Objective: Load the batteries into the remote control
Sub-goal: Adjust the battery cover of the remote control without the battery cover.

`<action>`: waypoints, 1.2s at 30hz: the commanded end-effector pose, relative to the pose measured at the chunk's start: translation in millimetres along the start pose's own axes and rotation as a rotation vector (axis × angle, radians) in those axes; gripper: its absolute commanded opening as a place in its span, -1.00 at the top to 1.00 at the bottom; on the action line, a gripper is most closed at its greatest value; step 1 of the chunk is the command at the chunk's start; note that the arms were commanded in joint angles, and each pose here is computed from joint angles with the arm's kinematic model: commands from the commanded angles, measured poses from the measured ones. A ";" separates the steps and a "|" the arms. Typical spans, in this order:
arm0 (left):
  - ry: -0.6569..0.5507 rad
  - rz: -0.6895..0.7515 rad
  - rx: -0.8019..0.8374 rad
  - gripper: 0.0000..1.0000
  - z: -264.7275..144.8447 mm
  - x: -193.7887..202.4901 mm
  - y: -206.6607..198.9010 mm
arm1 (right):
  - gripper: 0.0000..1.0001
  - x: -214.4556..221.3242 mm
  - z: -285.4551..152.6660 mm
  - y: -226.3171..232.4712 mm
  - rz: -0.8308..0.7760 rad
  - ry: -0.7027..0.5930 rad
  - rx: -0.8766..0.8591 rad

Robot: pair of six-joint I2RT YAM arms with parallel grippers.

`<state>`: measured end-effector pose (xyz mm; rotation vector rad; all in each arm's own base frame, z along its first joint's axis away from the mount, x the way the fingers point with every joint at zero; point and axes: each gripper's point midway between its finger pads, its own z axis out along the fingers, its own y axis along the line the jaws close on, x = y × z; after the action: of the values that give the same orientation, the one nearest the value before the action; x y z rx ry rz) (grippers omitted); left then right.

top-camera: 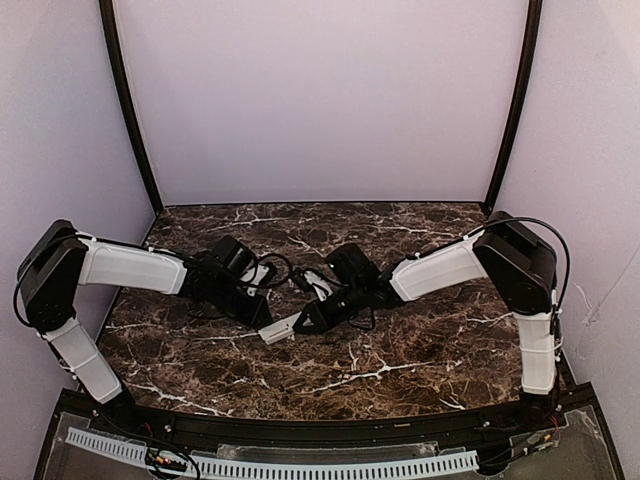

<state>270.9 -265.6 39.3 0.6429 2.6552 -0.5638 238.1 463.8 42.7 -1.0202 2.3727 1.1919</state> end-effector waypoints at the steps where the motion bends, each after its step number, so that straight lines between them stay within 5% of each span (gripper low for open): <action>1: 0.014 0.031 -0.013 0.65 -1.7 -0.4 -2.8 | 0.75 7.4 2.0 -13.6 0.024 0.006 0.036; 16: 0.014 0.058 -0.034 0.64 -5.0 1.6 -6.9 | 0.76 8.1 2.5 -14.6 0.029 0.006 0.034; 27: -0.108 -0.058 -0.094 0.20 -38.5 -18.0 8.0 | 0.75 3.1 -1.4 -11.4 0.020 -0.008 0.033; 36: -0.133 -0.183 0.044 -0.05 -46.9 24.6 -2.1 | 0.74 -9.6 -10.7 -0.5 -0.008 -0.041 0.021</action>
<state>259.2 -241.9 82.1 0.4465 2.5505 -0.5974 239.8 462.2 42.6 -1.0066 2.3762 1.1933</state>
